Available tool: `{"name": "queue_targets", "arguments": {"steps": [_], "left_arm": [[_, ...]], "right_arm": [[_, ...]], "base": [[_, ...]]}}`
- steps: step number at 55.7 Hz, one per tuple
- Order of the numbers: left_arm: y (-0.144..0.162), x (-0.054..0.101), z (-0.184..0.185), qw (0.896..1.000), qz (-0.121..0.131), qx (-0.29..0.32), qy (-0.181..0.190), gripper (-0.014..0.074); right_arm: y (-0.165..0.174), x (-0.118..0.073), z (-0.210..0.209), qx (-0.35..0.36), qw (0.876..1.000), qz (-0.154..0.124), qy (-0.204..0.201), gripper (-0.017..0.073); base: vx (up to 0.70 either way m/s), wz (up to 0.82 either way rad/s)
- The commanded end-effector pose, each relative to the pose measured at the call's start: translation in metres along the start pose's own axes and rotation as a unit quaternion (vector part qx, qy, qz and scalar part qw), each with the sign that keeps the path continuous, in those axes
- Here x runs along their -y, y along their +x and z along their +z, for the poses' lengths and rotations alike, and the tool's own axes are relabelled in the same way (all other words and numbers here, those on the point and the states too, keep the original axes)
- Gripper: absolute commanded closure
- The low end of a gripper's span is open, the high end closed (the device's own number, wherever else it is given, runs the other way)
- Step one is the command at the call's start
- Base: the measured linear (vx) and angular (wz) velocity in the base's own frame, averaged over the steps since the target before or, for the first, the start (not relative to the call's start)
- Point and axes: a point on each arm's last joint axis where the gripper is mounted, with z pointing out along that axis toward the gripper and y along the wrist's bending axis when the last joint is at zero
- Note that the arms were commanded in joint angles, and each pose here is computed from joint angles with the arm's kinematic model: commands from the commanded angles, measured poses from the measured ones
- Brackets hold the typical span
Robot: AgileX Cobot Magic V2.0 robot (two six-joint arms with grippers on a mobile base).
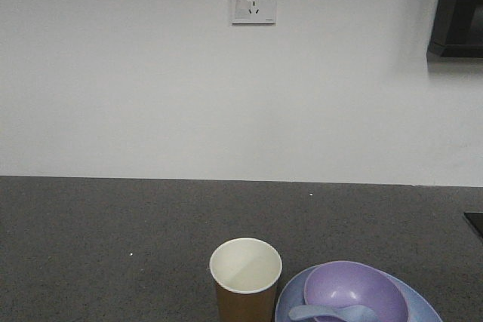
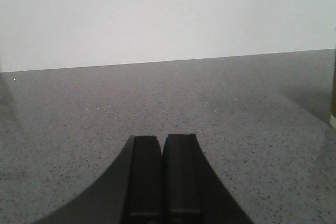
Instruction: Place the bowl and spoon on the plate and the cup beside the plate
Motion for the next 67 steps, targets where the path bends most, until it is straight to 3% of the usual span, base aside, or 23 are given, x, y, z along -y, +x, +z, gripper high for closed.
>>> {"name": "queue_targets", "arguments": {"steps": [1, 7, 23, 67], "left_arm": [[-0.015, 0.000, -0.001, 0.999, -0.009, 0.048, -0.001, 0.0594], [-0.015, 0.000, -0.001, 0.999, -0.009, 0.048, -0.001, 0.0594], [-0.015, 0.000, -0.001, 0.999, -0.009, 0.048, -0.001, 0.0594], [-0.015, 0.000, -0.002, 0.999, -0.009, 0.049, -0.001, 0.0594]], "right_arm": [[0.007, 0.013, 0.018, 0.051, 0.996, 0.039, 0.058, 0.0568], [0.039, 0.020, 0.035, 0.070, 0.993, 0.024, 0.091, 0.0568], [0.109, 0.018, 0.047, 0.100, 0.991, 0.016, 0.085, 0.0568], [0.111, 0.019, 0.047, 0.087, 0.992, 0.019, 0.090, 0.0568]], "base": [[0.00, 0.00], [0.00, 0.00], [0.00, 0.00], [0.00, 0.00]]}}
